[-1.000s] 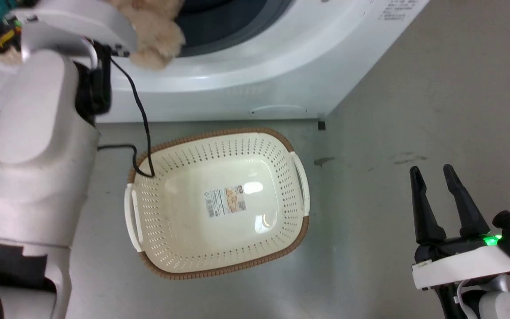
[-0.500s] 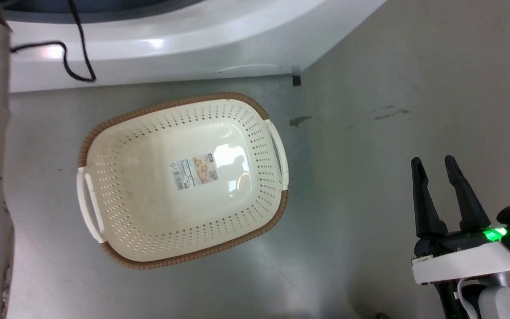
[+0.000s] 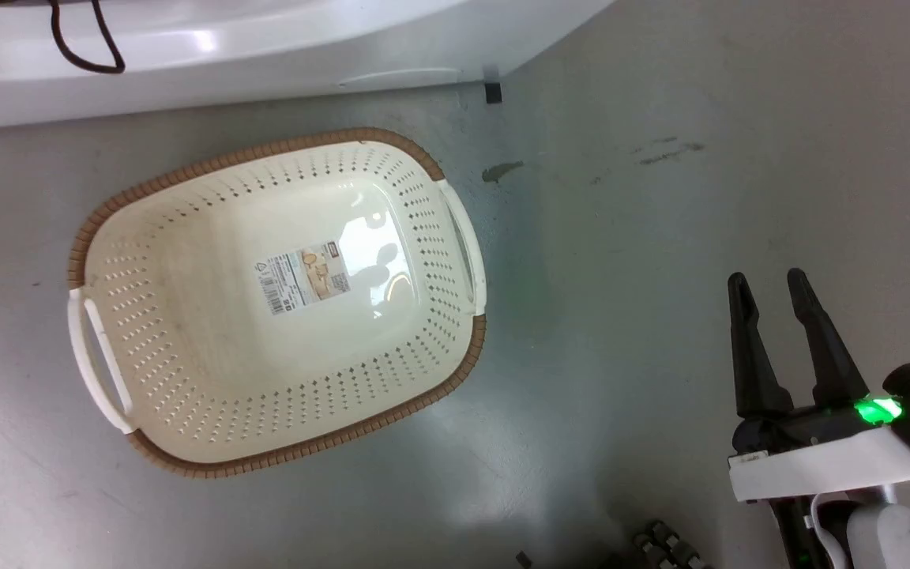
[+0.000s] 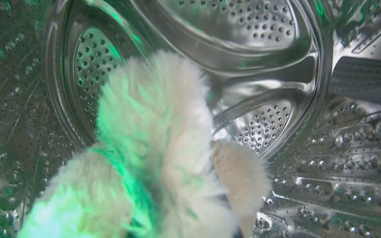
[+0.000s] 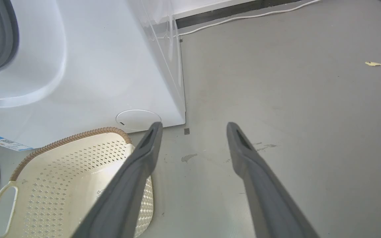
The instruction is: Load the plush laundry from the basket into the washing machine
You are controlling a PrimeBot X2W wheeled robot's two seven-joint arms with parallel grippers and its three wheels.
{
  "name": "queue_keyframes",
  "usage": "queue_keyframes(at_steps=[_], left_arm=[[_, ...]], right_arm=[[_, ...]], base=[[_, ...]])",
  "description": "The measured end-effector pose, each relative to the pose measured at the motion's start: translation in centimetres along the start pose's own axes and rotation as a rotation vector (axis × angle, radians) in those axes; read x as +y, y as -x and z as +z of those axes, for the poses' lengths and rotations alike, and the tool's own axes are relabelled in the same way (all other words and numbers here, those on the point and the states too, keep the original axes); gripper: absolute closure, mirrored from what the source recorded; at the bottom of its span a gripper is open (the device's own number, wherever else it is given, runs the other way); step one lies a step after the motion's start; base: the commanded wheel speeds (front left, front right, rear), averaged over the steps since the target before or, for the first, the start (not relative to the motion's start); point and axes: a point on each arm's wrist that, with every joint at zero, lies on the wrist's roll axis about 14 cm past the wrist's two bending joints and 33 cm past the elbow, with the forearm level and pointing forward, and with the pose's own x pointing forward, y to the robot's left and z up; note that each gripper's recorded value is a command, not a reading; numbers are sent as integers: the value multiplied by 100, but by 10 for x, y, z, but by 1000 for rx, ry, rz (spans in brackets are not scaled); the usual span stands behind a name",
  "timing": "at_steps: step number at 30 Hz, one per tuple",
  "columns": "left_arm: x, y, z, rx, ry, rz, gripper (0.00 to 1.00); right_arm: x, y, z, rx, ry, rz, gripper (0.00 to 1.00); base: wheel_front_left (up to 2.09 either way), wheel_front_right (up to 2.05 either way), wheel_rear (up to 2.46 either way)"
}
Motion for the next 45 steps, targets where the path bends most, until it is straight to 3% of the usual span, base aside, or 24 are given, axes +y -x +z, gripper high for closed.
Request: queue_keyframes(at_steps=[13,15,16,17,34,45], left_arm=[[11,0,-48,91,-1,37,100],[13,0,-52,106,-2,43,55],[14,0,-55,119,-3,50,11],[16,0,-58,132,-2,55,0],[14,1,-49,151,17,47,0],[-6,36,-14,146,-10,-16,0]], right_arm=[[-8,0,-14,31,4,-26,0],[-9,0,-14,33,4,-27,0],[-9,0,-15,34,5,-28,0],[-9,-1,-15,34,5,-29,0],[4,-13,-10,13,10,16,0],[32,-21,25,-73,14,102,0]], base=[[0,0,0],[0,0,0],[0,0,0],[0,0,0],[0,0,0],[0,0,0]])
